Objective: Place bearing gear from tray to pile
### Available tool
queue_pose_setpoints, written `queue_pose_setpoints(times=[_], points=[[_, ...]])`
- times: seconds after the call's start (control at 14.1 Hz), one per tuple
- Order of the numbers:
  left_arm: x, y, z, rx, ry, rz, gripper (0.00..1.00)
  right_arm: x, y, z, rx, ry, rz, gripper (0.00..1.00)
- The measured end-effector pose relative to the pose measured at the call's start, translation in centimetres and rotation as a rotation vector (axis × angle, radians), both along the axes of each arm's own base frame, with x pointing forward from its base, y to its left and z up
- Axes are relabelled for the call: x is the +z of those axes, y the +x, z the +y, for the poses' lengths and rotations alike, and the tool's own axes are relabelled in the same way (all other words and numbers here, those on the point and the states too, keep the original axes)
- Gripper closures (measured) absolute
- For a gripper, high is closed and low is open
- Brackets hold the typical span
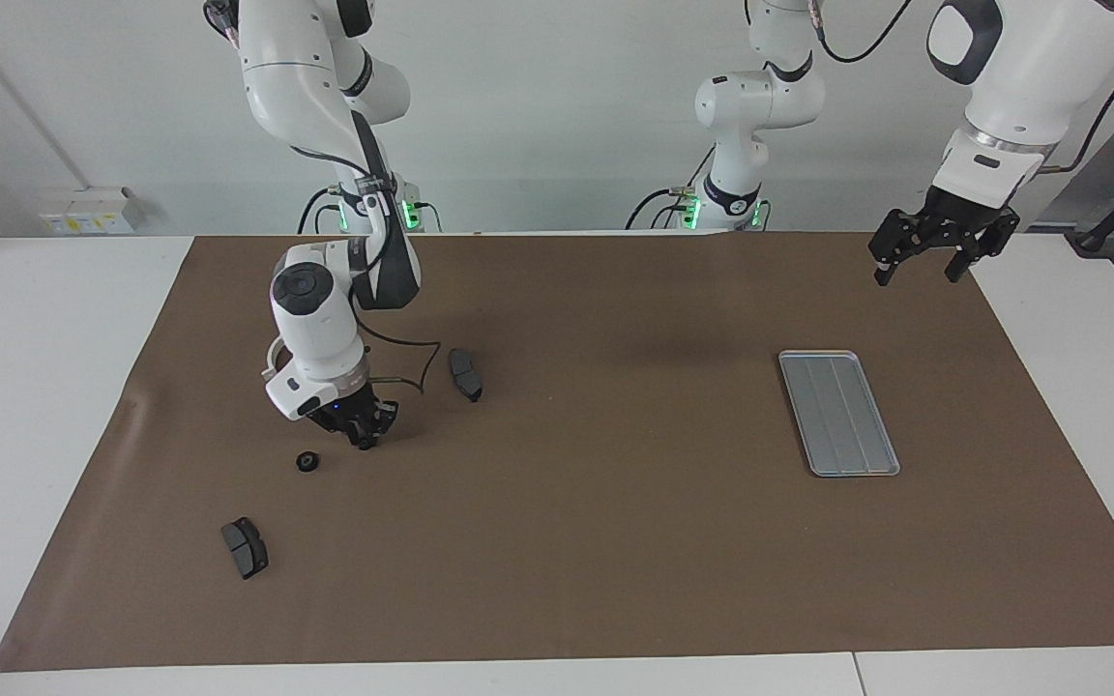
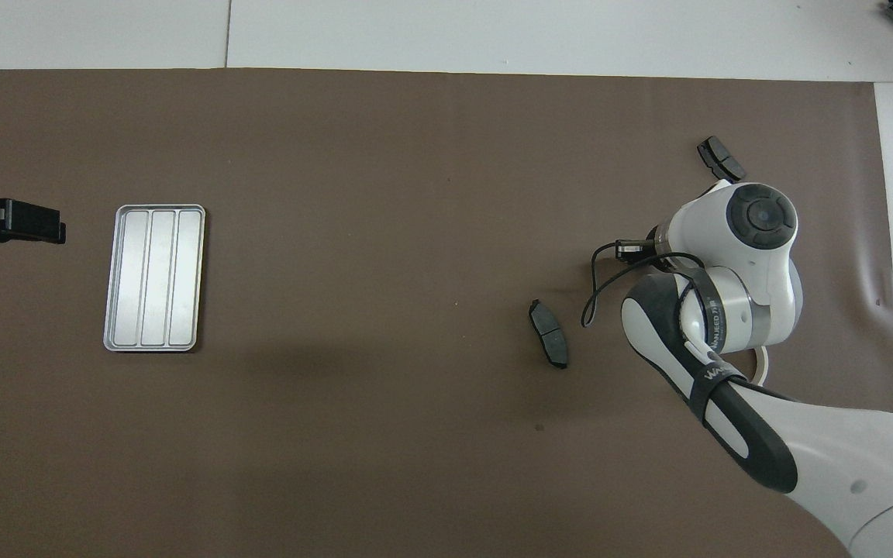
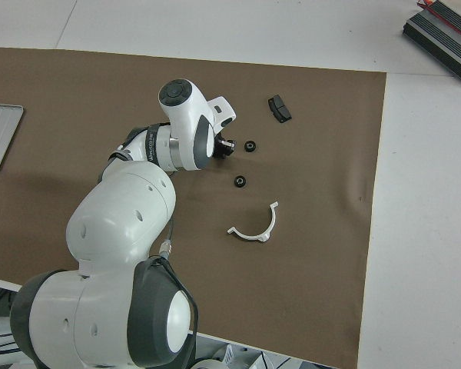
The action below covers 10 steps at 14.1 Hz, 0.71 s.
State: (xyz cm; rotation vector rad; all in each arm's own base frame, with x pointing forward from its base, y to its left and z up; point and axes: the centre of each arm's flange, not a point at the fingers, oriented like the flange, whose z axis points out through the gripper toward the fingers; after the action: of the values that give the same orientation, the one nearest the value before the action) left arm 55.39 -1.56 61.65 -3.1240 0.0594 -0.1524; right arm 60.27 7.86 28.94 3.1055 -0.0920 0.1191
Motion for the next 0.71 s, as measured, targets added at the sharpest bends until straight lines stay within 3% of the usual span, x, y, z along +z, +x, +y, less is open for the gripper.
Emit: queue_pose_setpoints(times=[0.21, 0.36, 0.71], points=[[0.0, 0.0, 0.0, 0.000, 0.000, 0.000, 0.00, 0.8, 0.2, 0.0, -0.003, 0.003, -0.012, 0.23], [0.0, 0.0, 0.0, 0.000, 0.000, 0.000, 0.00, 3.6, 0.4, -0.1, -0.007, 0.009, -0.030, 0.02], [0.0, 0.0, 0.0, 0.000, 0.000, 0.000, 0.00, 13.6, 0.3, -2.9, -0.056, 0.021, -0.048, 0.00]])
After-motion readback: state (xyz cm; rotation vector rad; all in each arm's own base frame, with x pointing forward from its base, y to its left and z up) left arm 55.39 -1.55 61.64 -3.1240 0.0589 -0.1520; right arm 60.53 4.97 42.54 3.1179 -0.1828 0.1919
